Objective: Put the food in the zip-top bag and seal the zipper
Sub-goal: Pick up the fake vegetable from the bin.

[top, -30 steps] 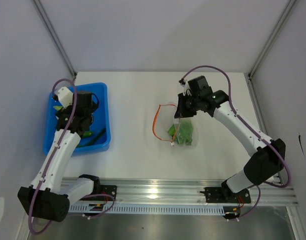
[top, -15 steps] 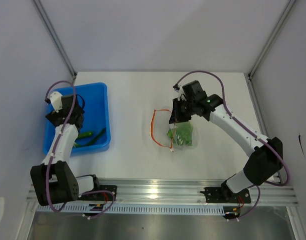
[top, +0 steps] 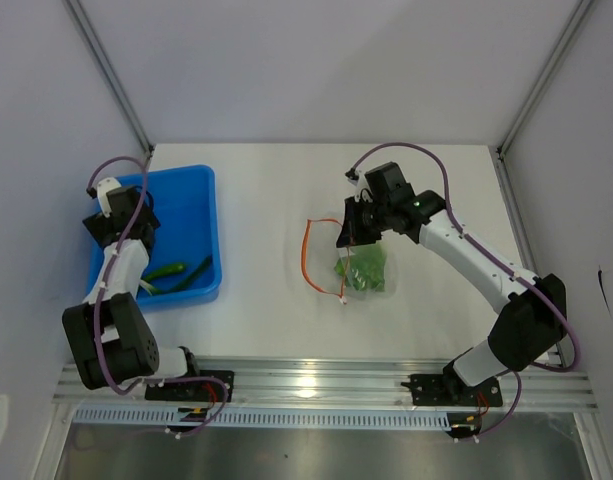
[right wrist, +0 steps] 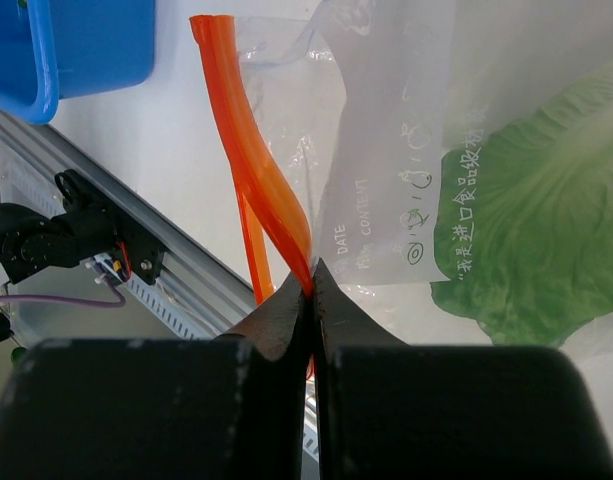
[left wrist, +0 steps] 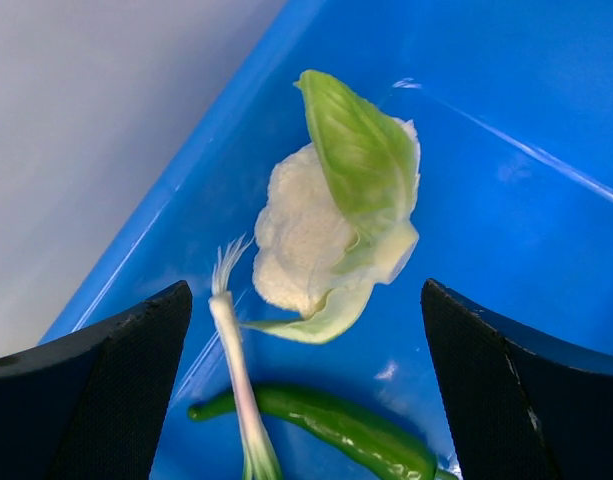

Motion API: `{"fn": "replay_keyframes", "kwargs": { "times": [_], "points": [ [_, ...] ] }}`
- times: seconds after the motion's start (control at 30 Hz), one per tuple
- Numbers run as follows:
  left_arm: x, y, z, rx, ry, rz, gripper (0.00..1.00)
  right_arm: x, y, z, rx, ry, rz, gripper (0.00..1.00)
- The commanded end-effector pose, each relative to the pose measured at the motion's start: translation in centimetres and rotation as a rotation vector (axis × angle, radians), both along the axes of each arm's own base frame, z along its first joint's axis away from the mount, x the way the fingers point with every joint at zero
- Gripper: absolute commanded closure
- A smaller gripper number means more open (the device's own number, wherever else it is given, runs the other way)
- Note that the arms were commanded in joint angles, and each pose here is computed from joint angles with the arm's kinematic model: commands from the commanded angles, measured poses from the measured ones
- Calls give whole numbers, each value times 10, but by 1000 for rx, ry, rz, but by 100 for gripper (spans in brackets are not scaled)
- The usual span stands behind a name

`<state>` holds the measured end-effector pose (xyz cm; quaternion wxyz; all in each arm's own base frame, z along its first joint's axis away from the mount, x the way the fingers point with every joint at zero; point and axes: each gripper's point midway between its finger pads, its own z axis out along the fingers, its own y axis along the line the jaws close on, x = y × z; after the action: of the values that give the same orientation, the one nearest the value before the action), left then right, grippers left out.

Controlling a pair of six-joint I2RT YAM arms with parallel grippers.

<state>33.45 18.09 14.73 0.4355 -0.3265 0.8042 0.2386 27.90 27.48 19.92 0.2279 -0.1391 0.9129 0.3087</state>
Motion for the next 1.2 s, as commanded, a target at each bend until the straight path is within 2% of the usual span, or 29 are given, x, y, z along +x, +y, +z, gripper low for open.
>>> {"fn": "replay_keyframes", "kwargs": {
  "times": [0.0,0.4,0.93,1.07,1.17],
  "points": [
    [21,2,10,4,-49,-101,3,1,1,18,40,-61,5,100],
    [31,10,-28,32,69,-154,6,3,-6,18,48,-70,-7,100],
    [42,32,-38,32,126,-125,10,0,-15,21,64,-69,-21,100],
    [48,37,-38,48,134,-121,13,2,-16,20,61,-66,-27,100],
    [50,36,-45,30,155,-124,22,3,-15,21,64,-68,-28,100]
  ]
}}
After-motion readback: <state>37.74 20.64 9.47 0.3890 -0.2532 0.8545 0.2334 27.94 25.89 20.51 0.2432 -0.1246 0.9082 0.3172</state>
